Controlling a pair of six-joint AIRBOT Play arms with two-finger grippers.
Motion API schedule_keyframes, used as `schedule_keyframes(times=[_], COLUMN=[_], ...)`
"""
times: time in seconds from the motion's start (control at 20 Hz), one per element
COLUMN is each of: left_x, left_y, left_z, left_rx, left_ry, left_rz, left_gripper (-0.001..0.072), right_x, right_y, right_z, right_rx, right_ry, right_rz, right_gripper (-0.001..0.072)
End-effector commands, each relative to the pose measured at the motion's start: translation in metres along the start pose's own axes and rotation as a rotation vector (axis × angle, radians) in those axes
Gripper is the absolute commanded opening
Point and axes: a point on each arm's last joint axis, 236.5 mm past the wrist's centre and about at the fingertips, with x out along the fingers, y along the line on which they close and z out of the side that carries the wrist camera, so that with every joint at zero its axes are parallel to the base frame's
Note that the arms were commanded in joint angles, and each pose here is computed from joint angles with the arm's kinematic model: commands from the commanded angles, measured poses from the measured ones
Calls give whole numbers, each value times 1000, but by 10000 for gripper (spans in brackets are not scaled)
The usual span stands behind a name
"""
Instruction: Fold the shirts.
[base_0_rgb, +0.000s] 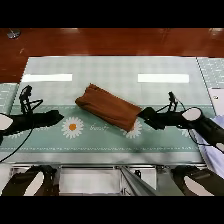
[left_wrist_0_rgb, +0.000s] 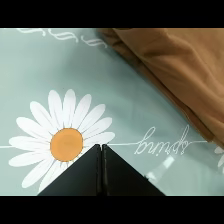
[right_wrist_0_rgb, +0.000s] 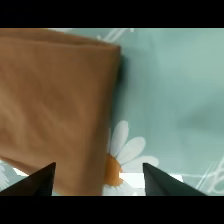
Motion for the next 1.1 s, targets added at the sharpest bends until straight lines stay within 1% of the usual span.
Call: schedule_keyframes(times=[0.0, 0.15, 0.2, 0.25, 0.3, 0.45, 0.6, 0.7, 0.8, 0.9, 1.05], left_x=[2, 2, 2, 2, 2, 2, 2, 2, 2, 2, 2], left_y=[1, 0, 0, 0, 0, 0, 0, 0, 0, 0, 0], left_z=[-3, -3, -3, -3, -3, -3, -3, -3, -3, -3, -3], left_rx=[-9, -10, -10, -10, -10, -10, -10, -10, -10, -10, -10], left_ry=[5, 2, 2, 2, 2, 2, 2, 3, 3, 3, 3], left_rz=[-5, -6, -6, -6, -6, -6, -6, -6, -6, -6, -6], left_gripper=[27, 27, 27, 27, 27, 27, 27, 27, 27, 27, 27], right_x=[31, 61, 70, 78, 81, 54, -9, -62, -114, -162, -231], right_y=[7, 27, 35, 45, 62, 138, 205, 235, 247, 242, 211], right_z=[-5, -12, -20, -28, -31, 3, 64, 98, 122, 141, 161], right_rx=[45, 3, -20, -76, -163, -396, -576, -639, -660, -648, -523], right_ry=[59, 174, 225, 278, 316, 263, 112, 10, -56, -103, -174], right_rz=[31, 23, 24, 34, 66, 161, 108, 83, 61, 20, -41], right_gripper=[621, 613, 542, 292, 15, 21, 21, 21, 21, 21, 22])
